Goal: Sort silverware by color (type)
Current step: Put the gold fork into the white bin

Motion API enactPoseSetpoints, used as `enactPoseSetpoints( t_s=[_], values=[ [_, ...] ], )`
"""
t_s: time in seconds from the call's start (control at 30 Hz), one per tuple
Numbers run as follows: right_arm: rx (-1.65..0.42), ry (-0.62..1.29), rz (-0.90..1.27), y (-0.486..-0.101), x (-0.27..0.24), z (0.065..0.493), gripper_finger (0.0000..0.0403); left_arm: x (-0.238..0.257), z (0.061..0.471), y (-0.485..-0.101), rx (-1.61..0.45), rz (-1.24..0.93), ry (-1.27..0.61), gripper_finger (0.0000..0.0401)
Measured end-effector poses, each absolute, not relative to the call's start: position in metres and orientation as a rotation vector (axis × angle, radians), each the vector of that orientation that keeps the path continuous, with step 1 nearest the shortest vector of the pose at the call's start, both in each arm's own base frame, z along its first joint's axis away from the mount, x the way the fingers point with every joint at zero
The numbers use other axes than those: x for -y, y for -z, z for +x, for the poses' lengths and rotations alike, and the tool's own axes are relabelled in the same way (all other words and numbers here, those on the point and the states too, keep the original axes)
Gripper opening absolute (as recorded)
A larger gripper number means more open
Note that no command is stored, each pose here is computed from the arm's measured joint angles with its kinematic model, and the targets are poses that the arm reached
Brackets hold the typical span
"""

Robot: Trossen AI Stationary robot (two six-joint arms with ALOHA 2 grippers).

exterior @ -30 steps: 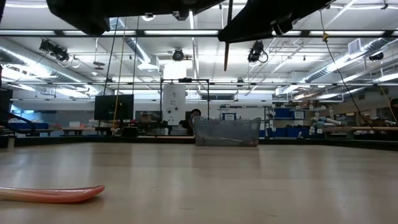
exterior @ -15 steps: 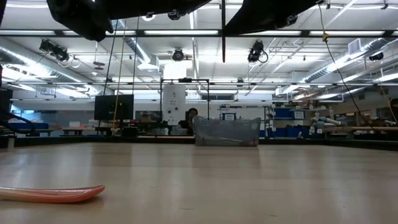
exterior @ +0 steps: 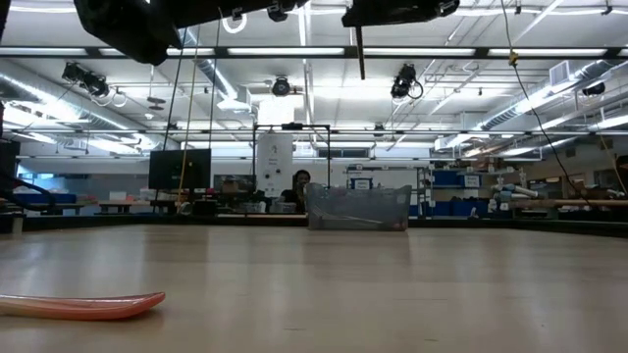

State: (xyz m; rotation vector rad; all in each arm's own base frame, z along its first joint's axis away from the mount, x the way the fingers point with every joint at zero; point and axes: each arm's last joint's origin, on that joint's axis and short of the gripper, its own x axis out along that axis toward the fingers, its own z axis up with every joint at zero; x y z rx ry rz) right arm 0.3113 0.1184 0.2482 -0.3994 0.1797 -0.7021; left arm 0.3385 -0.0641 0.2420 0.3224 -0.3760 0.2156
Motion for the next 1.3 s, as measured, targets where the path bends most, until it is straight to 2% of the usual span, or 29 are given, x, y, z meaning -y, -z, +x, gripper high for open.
enactPoseSetpoints(
  t_s=[0.17,0.5,0.7,0.87,1.0,1.3],
  values=[
    [-0.163,0.704,-0.411,-0.252,-0.117,0.312,0.0138,0.059,0.340,-0.242,0.381,0.296,-0.200,0.0023],
    [-0.145,0.671,-0.403,-0.253,-0.112,0.316,0.0068,0.052,0.342,-0.241,0.374,0.275,-0.185,0.0024],
    [-0.150,0.690,-0.402,-0.253,-0.109,0.316,0.0027,0.049,0.343,-0.240,0.362,0.281,-0.194,0.0062],
    [-0.171,0.785,-0.402,-0.253,-0.109,0.313,0.0028,0.048,0.343,-0.239,0.347,0.288,-0.215,0.0117],
    [-0.189,0.849,-0.404,-0.254,-0.113,0.309,0.0038,0.043,0.345,-0.236,0.318,0.287,-0.228,0.0146],
    [-0.210,0.805,-0.434,-0.252,-0.121,0.305,0.0035,0.027,0.347,-0.232,0.202,0.357,-0.236,0.0148]
  ],
)
